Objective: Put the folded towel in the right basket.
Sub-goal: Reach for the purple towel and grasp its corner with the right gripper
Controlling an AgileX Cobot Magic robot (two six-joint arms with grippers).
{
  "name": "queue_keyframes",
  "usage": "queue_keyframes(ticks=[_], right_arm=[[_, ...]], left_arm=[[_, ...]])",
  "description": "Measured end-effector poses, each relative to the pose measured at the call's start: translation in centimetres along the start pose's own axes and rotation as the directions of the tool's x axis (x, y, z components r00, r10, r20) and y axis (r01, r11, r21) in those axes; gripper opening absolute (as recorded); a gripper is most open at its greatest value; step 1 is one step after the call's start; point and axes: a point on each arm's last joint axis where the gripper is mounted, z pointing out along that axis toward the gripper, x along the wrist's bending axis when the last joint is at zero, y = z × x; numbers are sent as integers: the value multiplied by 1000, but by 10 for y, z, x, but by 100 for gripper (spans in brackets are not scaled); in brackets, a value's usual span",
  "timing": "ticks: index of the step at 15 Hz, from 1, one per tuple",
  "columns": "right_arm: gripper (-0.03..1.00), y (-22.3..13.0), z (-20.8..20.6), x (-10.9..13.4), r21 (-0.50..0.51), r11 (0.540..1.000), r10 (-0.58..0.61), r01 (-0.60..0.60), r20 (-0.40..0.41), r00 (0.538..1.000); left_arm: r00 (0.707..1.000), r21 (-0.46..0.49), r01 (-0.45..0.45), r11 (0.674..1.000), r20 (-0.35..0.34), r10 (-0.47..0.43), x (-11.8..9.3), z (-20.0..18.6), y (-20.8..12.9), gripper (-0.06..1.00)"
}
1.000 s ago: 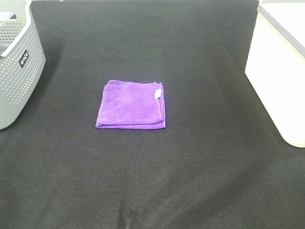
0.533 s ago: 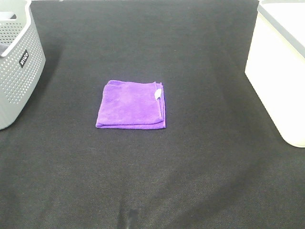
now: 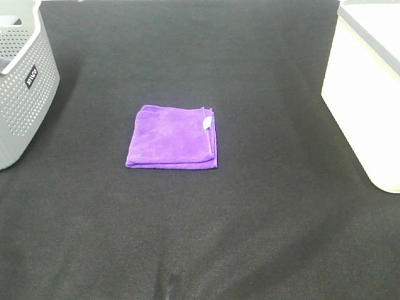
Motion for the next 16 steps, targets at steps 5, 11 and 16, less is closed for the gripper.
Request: queue_keyframes(ticks=[5, 11, 16], right_arm=[[97, 0, 0, 0, 0, 1000, 0, 0, 0, 1000], [97, 0, 0, 0, 0, 1000, 0, 0, 0, 1000], [97, 0, 0, 0, 0, 1000, 0, 0, 0, 1000]], left_arm=[[1000, 0, 0, 1000, 0, 0, 0, 0, 0, 99], [1000, 0, 0, 1000, 0, 0, 0, 0, 0, 99], [1000, 0, 0, 1000, 0, 0, 0, 0, 0, 99]])
